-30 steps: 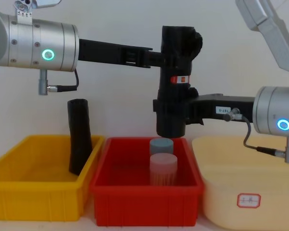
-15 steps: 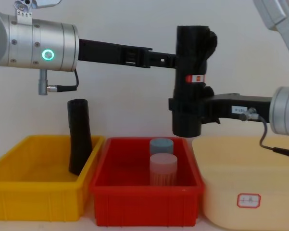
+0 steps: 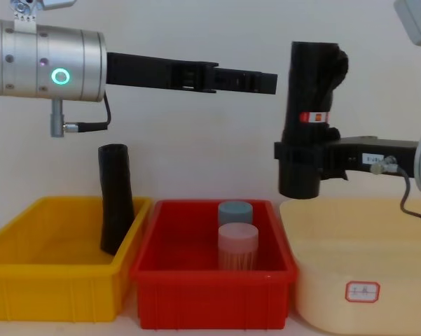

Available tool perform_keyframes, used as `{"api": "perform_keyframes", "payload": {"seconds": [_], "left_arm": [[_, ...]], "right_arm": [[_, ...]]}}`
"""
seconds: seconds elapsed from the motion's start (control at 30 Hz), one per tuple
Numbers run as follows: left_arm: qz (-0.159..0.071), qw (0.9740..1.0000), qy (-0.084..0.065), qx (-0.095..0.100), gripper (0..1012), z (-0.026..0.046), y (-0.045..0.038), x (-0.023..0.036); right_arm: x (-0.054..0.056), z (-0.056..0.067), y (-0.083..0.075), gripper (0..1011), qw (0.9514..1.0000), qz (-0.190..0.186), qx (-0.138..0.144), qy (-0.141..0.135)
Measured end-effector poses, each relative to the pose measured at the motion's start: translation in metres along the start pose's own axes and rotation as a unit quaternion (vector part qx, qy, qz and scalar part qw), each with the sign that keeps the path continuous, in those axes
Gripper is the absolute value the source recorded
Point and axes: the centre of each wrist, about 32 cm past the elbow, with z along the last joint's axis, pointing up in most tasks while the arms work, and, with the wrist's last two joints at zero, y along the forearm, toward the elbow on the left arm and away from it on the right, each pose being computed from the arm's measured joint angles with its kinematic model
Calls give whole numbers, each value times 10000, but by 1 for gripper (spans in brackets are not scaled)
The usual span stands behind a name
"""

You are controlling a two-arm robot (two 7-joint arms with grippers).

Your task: Pick up the garbage bag with the one hand and transfer it to the other hand.

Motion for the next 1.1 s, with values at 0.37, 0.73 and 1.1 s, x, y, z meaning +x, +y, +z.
{"api": "perform_keyframes", "payload": {"seconds": [0.37,0.73,1.1], "left_arm": [[68,9999,98,-124,1001,-29,133,10],[569,9980,104,-240,1001,-54,331,1],[1272,9916,8,-254,1002,-56,469,-56]], "right_arm": [[91,17,-75,593,9985,-543,-45,21],[261,54,-251,593,9931,-1149,-237,6],[375,67,-436,593,9856,-1600,-556,-1]]}}
